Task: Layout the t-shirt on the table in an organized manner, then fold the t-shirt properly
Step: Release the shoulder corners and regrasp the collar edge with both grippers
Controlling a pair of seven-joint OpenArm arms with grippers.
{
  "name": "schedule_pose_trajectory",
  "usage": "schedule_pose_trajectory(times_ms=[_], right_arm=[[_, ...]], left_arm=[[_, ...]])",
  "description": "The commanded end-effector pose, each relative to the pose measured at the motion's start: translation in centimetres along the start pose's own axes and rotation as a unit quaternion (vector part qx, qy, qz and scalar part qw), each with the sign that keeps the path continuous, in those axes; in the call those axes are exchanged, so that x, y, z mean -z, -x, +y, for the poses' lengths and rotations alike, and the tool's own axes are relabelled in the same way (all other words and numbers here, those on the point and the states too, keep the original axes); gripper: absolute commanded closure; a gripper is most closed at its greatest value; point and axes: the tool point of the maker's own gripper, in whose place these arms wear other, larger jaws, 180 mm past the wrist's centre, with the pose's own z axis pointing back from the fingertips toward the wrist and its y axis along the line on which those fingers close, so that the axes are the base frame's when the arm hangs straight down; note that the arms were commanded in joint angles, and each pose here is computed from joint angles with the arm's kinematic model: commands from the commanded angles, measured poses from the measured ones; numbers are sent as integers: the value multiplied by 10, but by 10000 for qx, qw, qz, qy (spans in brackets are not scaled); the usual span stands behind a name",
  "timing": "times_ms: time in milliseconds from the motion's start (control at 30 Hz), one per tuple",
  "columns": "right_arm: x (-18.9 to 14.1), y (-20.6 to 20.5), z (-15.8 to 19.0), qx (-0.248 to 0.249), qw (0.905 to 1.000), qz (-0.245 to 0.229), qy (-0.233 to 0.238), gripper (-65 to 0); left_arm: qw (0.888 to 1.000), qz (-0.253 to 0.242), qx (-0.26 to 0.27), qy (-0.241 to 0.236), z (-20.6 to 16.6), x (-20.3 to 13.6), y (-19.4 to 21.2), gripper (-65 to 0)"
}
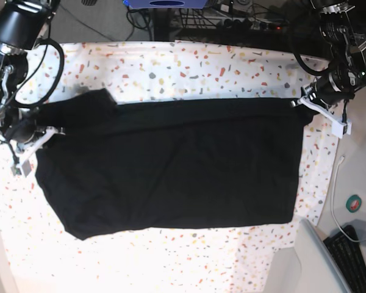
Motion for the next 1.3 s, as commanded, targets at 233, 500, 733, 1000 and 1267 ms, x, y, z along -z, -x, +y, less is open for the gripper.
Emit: schedule_pose_trajectory(times_ms=[233,500,733,1000,1267], right_arm=[[18,-33,11,-9,9996,-117,-241,0],[20,-33,-1,33,9997,-164,-157,0],[21,-32,-3,69,9997,-185,-148,0],[21,-33,-2,48,9997,-192,-158,0],[21,-39,-6,231,9990,-368,-61,0]], left_arm=[[9995,-303,-131,-27,7,5,-18,0],[9987,-470,-208,14,6,12,-31,0],[9981,-530,-296,110,1,22,-45,0],[9981,-401,-456,116,5,31,-39,0],[9975,-489,-489,145,3,32,-48,0]])
